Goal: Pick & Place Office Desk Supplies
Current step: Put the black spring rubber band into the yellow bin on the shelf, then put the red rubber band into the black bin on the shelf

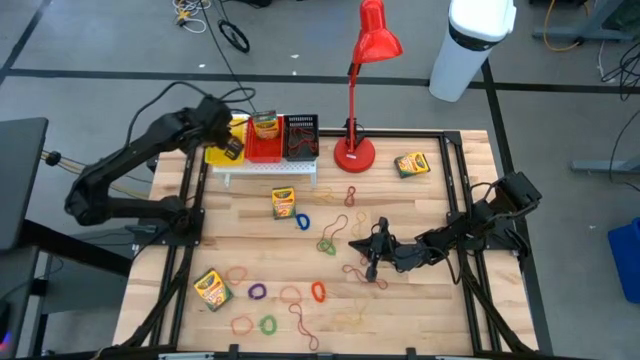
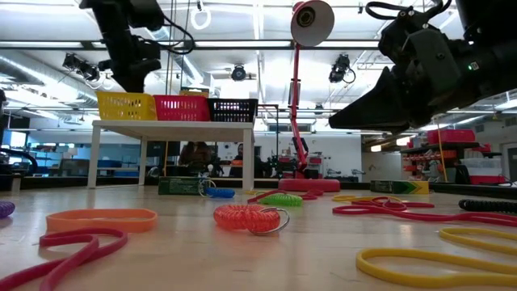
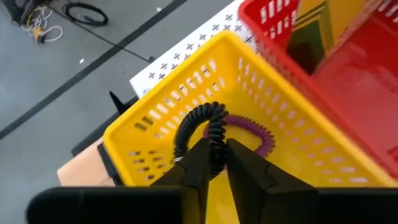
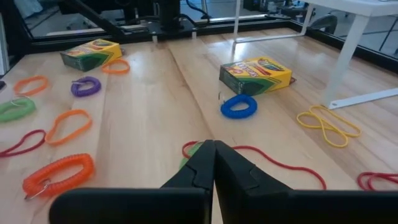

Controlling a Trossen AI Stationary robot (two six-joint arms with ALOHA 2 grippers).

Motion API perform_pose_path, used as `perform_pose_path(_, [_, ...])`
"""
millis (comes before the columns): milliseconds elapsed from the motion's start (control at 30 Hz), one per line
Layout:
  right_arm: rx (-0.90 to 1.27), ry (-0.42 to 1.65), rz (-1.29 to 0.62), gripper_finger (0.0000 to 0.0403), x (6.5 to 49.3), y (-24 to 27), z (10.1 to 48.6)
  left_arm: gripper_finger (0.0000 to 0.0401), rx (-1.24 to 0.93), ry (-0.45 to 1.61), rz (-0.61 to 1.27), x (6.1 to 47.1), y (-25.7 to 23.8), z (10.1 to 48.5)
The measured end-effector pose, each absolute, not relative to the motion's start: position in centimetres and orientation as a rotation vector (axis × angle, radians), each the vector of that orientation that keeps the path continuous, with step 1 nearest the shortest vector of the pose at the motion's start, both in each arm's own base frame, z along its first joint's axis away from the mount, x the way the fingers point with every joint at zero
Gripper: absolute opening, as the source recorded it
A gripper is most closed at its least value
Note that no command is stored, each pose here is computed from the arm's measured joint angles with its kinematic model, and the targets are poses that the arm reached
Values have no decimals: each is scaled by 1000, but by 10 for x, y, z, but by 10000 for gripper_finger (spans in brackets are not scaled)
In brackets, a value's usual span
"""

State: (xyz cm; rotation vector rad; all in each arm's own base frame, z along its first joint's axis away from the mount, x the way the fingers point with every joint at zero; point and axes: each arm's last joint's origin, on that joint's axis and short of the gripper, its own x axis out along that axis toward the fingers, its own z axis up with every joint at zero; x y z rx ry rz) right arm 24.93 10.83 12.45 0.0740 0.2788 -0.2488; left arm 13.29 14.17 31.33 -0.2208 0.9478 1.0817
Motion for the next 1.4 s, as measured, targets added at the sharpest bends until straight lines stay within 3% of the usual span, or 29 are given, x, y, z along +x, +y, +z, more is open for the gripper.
perform_pose_path(333, [60, 277, -262, 14, 249, 108, 125, 101, -173, 914, 1056, 127, 133, 322])
perform_pose_path(500, [69, 276, -263, 14, 249, 108, 125, 94, -167, 833, 922, 117, 103, 335])
perform_pose_path(700, [80, 288, -212, 14, 249, 109, 124, 66, -156, 594, 747, 111, 62, 335])
perform_pose_path(1133, [120, 294, -267, 14, 258, 89, 124, 14, -48, 235, 313, 144, 11, 240])
perform_pose_path(1400, [69, 391, -453, 15, 263, 49, 114, 10, -49, -54, 214, 142, -8, 170])
